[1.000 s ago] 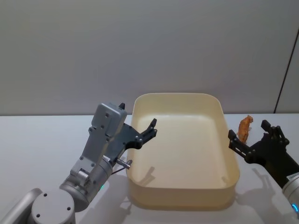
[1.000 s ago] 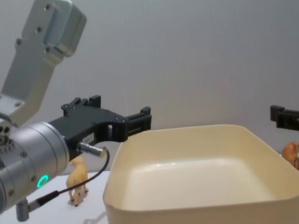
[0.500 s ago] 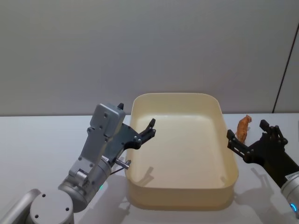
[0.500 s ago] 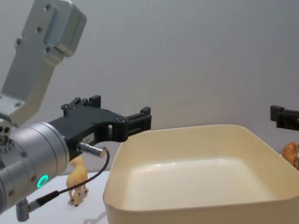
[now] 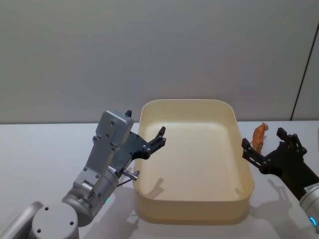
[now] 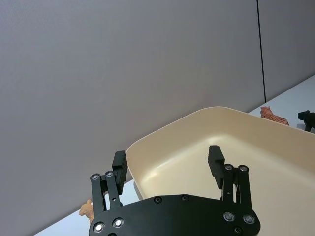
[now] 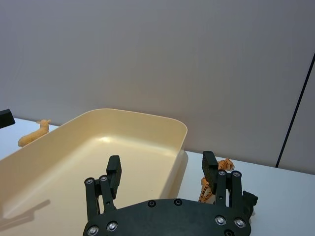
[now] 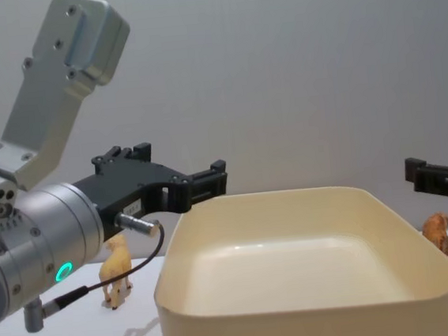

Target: Pick up the toy alternately with two hands and place it into the central storage box.

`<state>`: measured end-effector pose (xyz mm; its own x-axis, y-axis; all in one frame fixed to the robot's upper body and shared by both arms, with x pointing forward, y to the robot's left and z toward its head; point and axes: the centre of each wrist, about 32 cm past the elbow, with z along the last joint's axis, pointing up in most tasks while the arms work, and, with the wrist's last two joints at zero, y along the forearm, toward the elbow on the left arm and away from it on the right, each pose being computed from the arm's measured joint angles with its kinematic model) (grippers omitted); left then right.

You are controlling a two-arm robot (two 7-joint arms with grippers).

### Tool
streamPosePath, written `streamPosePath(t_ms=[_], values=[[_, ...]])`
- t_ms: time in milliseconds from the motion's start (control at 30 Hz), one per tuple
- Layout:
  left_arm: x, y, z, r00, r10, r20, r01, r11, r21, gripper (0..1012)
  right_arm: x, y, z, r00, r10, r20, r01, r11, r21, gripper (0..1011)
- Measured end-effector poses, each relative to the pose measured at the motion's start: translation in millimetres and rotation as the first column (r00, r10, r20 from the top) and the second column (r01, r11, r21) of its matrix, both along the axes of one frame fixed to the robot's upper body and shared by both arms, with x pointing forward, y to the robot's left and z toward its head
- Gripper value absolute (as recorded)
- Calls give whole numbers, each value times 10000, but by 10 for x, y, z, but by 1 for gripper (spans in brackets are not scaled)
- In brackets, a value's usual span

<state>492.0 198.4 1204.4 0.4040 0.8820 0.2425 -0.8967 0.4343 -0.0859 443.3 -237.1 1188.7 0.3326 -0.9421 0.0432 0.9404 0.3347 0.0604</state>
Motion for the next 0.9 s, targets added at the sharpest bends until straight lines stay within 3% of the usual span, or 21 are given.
streamPosePath(t_ms=[600, 900], values=[[0, 0, 0, 10000, 0, -1, 0, 10000, 0, 1001, 5, -27, 8, 9999, -132, 36, 132, 9999, -27, 1001], [0, 0, 0, 10000, 0, 0, 0, 10000, 0, 1001, -16, -186, 16, 9957, -928, 49, 928, 9956, -160, 1001]])
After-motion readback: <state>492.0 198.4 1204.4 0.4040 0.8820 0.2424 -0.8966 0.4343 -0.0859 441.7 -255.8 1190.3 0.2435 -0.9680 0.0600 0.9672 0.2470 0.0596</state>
